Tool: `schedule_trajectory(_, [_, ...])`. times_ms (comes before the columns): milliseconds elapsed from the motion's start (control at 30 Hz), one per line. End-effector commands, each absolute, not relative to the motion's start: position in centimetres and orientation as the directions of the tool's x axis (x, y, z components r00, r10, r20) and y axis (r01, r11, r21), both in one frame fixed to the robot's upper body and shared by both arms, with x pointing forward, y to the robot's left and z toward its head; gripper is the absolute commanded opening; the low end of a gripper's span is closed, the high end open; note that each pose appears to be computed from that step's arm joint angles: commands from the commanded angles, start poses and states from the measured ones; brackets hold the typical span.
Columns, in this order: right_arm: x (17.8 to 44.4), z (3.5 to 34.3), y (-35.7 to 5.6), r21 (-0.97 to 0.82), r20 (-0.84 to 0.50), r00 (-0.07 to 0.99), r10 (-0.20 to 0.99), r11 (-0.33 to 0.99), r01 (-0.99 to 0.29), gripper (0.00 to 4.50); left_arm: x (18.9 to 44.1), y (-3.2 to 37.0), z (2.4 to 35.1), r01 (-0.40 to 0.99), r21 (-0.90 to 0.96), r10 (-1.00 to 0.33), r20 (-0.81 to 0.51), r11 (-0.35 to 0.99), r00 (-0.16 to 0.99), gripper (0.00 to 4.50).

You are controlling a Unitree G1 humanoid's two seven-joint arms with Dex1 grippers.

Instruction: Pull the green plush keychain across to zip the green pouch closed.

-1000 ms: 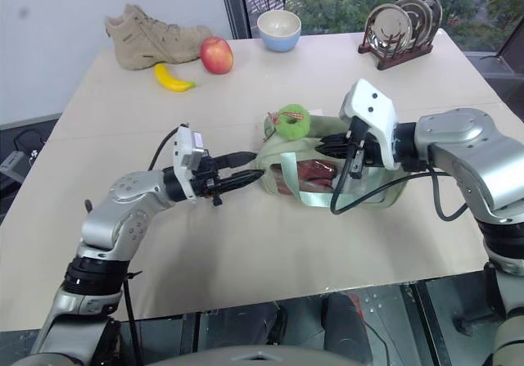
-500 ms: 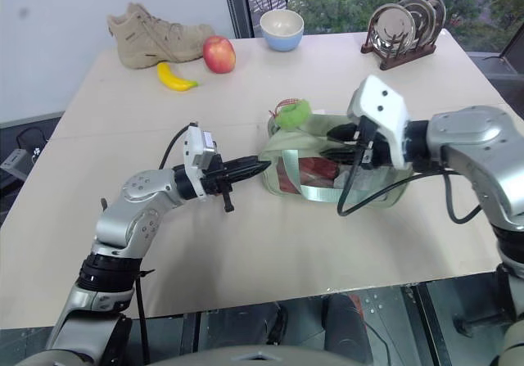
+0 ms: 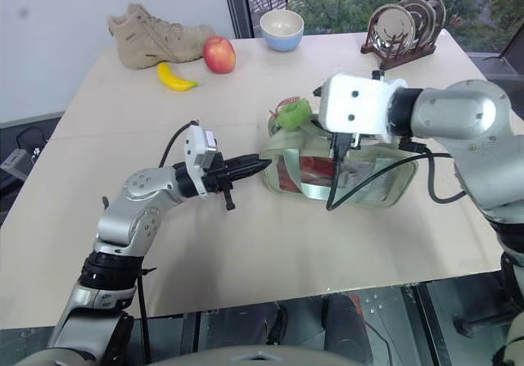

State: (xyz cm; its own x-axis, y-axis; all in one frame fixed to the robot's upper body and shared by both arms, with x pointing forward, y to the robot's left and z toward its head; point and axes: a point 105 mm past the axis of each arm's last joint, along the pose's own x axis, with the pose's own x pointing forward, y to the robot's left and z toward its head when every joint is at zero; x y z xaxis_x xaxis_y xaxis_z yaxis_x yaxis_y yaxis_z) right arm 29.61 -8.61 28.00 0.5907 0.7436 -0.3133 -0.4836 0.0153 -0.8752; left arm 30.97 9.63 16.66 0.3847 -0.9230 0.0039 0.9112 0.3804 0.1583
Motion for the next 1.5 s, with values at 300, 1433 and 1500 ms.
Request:
schedule_trajectory(300, [30.7, 28.8, -7.7, -0.956, -0.279, 0.613, 0.739, -0.154, -0.249, 1.92, 30.7, 9.3, 17.9, 0.907, 0.207, -0.929, 0.032, 0.367, 0.369, 0.00])
schedule_trajectory(1433, [32.3, 32.4, -11.0, -0.985, -0.112, 0.727, 0.678, 0.022, -0.173, 0.07, 31.7, 9.5, 15.7, 0.856, 0.204, -0.873, -0.013, 0.476, 0.488, 0.00])
schedule_trajectory(1500, [32.4, 32.6, -11.7, -0.985, -0.104, 0.746, 0.657, 0.034, -0.168, 0.07, 31.9, 9.7, 15.5, 0.845, 0.206, -0.861, -0.016, 0.494, 0.508, 0.00])
